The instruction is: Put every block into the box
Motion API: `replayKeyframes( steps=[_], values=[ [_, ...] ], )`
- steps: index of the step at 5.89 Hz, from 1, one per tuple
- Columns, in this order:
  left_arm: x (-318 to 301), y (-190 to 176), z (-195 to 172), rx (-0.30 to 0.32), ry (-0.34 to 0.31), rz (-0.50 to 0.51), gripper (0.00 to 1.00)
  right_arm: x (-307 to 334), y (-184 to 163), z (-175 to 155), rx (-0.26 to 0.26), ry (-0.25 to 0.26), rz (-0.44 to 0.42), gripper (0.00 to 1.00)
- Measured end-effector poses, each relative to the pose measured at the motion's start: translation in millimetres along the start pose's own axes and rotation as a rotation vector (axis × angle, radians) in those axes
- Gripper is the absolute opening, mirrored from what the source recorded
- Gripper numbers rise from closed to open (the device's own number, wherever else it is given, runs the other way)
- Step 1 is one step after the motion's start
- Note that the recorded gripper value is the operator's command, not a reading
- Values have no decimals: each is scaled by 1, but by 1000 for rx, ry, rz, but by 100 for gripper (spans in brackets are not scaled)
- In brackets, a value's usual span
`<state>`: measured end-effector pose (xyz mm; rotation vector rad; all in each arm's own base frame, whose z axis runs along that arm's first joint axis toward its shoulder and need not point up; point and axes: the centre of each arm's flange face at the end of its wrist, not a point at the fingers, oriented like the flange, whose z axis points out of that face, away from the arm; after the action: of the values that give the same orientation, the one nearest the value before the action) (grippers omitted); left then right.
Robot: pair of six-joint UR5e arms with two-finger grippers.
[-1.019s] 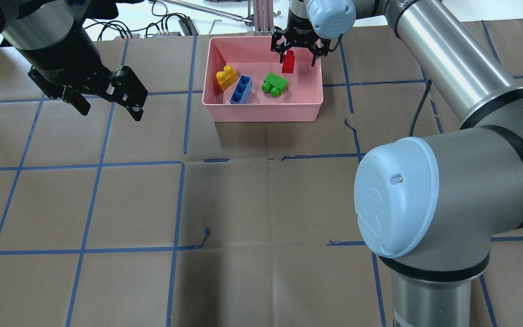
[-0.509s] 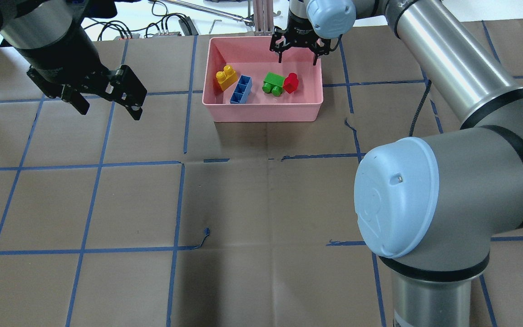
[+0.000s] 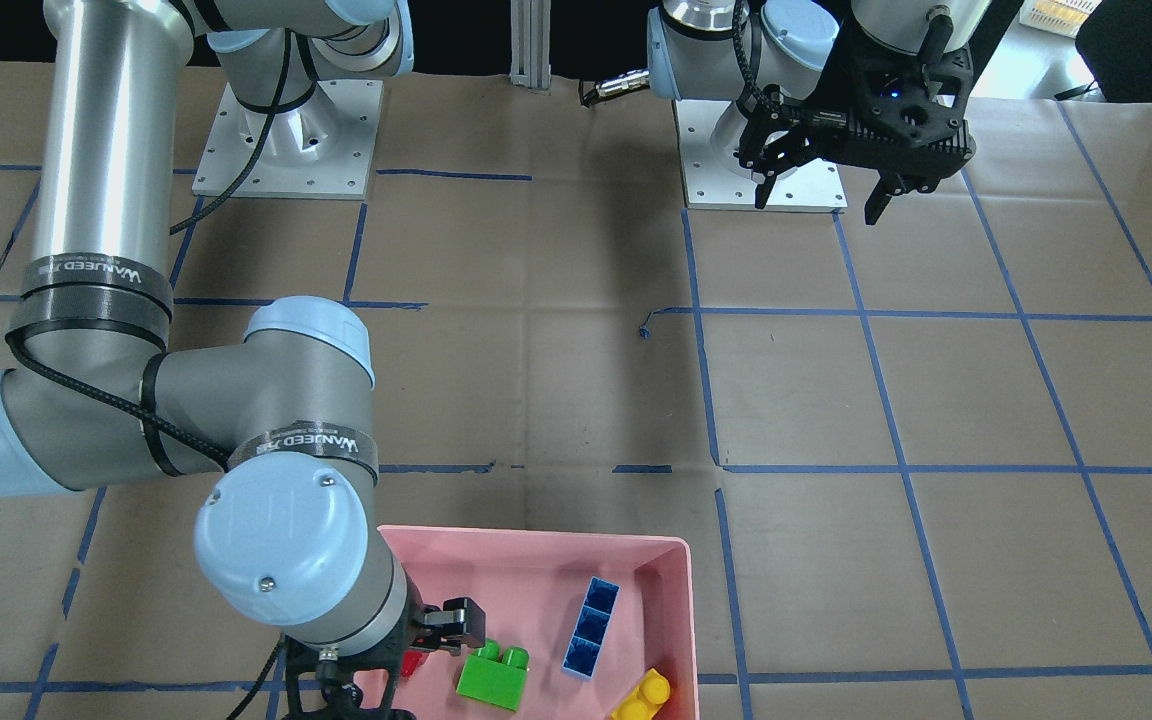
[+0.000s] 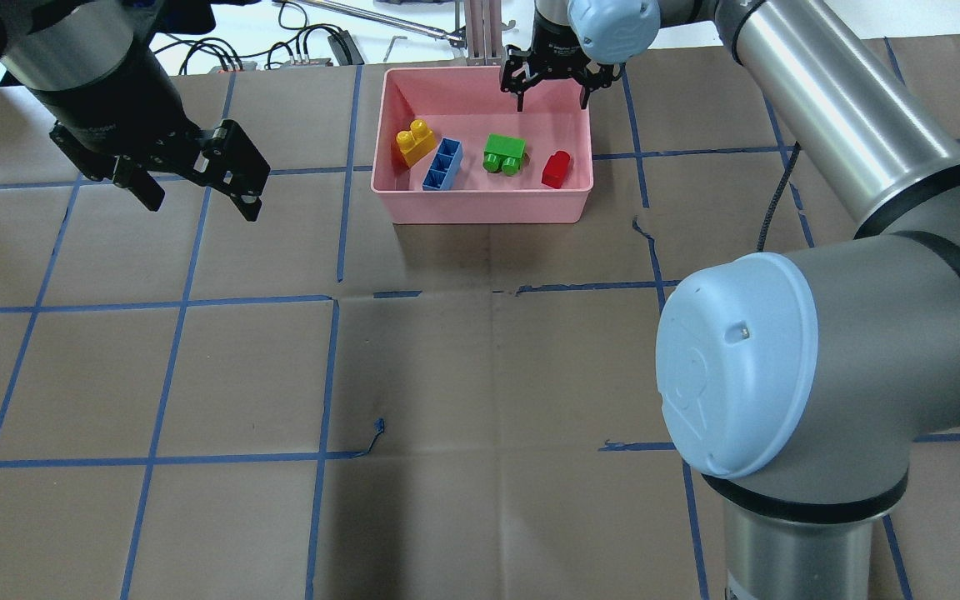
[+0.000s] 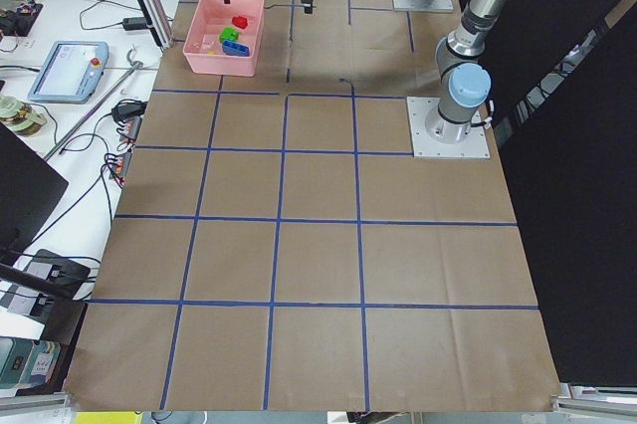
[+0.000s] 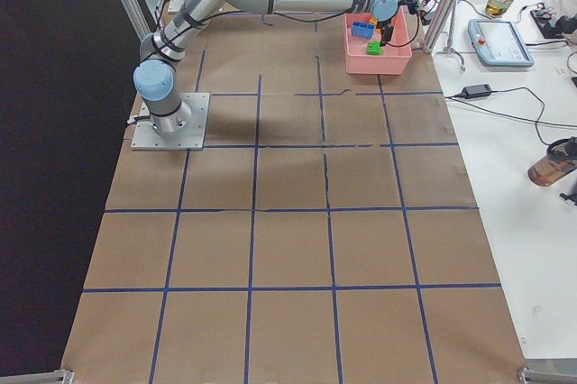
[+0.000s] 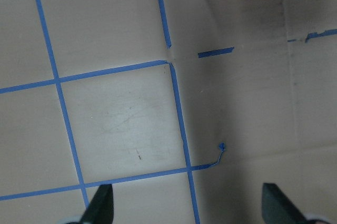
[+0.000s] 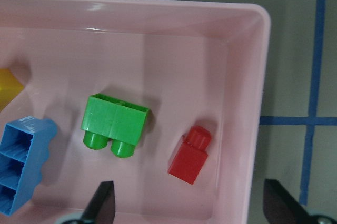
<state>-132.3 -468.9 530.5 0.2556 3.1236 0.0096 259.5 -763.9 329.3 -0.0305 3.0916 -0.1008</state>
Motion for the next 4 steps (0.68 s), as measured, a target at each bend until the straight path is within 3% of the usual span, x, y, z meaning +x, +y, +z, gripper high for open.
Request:
replayKeyframes(
  steps=[1, 4],
  values=[
    [0, 0, 0, 0, 0, 0, 99, 27, 5, -32, -13, 6, 12, 99],
    [0, 0, 0, 2, 0, 0, 99, 84, 62, -129, -134, 18, 21, 99]
  ],
)
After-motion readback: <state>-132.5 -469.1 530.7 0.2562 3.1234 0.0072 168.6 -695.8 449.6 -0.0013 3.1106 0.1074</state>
